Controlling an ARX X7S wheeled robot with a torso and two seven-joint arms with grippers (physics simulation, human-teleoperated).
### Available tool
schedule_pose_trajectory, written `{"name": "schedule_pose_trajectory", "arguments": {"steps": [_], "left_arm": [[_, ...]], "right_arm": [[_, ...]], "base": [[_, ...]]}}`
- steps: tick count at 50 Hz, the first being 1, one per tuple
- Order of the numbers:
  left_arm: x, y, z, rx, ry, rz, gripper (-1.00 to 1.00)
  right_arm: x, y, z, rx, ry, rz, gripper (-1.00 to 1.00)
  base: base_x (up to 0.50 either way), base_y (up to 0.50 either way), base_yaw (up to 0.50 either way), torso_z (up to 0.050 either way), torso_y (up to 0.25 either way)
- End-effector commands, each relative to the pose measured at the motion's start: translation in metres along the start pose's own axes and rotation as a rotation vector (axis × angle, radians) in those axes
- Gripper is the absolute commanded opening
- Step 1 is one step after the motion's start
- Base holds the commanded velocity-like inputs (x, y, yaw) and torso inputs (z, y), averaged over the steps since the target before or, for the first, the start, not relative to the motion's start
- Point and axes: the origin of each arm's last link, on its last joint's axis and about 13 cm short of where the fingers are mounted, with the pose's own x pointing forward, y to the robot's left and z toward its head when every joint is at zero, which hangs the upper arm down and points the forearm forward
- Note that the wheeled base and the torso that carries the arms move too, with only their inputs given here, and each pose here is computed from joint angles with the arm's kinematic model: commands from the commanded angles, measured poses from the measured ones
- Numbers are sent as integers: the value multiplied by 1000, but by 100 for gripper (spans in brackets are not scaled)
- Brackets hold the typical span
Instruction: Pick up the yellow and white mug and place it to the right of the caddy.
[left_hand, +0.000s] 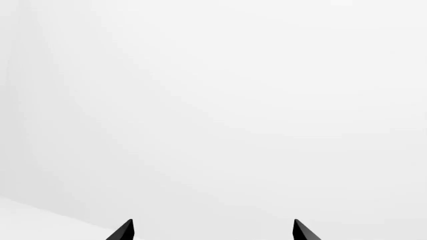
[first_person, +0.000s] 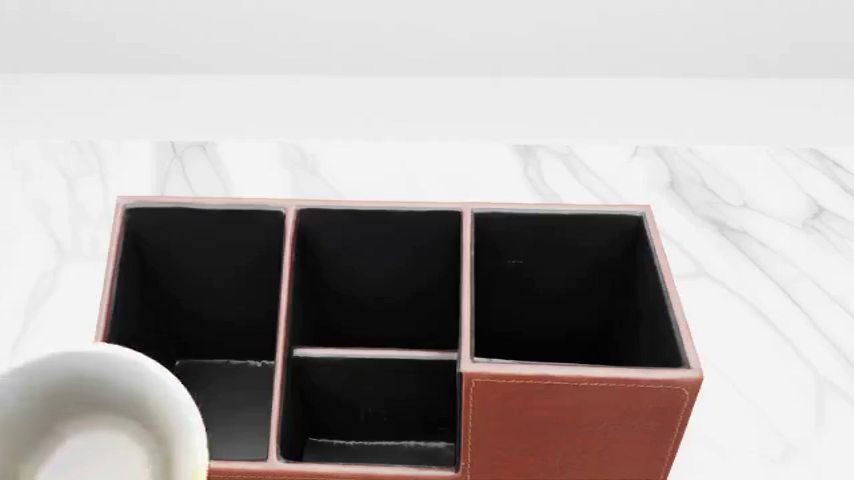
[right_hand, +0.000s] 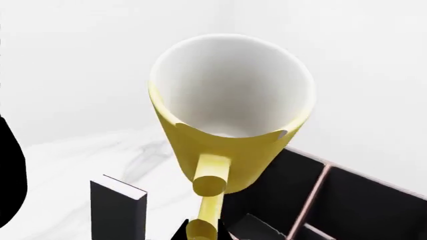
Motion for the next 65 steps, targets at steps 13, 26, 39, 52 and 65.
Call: {"name": "schedule_pose_trajectory", "arguments": {"steps": [13, 26, 39, 52, 65], "left_arm": [[-3, -1, 0, 4, 0, -8, 100], [-4, -2, 0, 5, -2, -11, 100], [-5, -2, 0, 8, -1, -15, 100], [-6, -3, 0, 12, -4, -20, 100], [-7, -4, 0, 14, -6, -24, 100]], "right_arm": [[-12, -42, 24, -3, -102, -303, -100], [-22, -61, 30, 4, -117, -452, -100], [-34, -85, 31, 17, -120, -631, -100], [-44, -100, 33, 29, -125, -742, -100], [-51, -114, 35, 33, -126, -836, -100]], "base": [[0, 0, 0, 0, 0], [0, 0, 0, 0, 1], [0, 0, 0, 0, 0], [0, 0, 0, 0, 1], [0, 0, 0, 0, 0]]}}
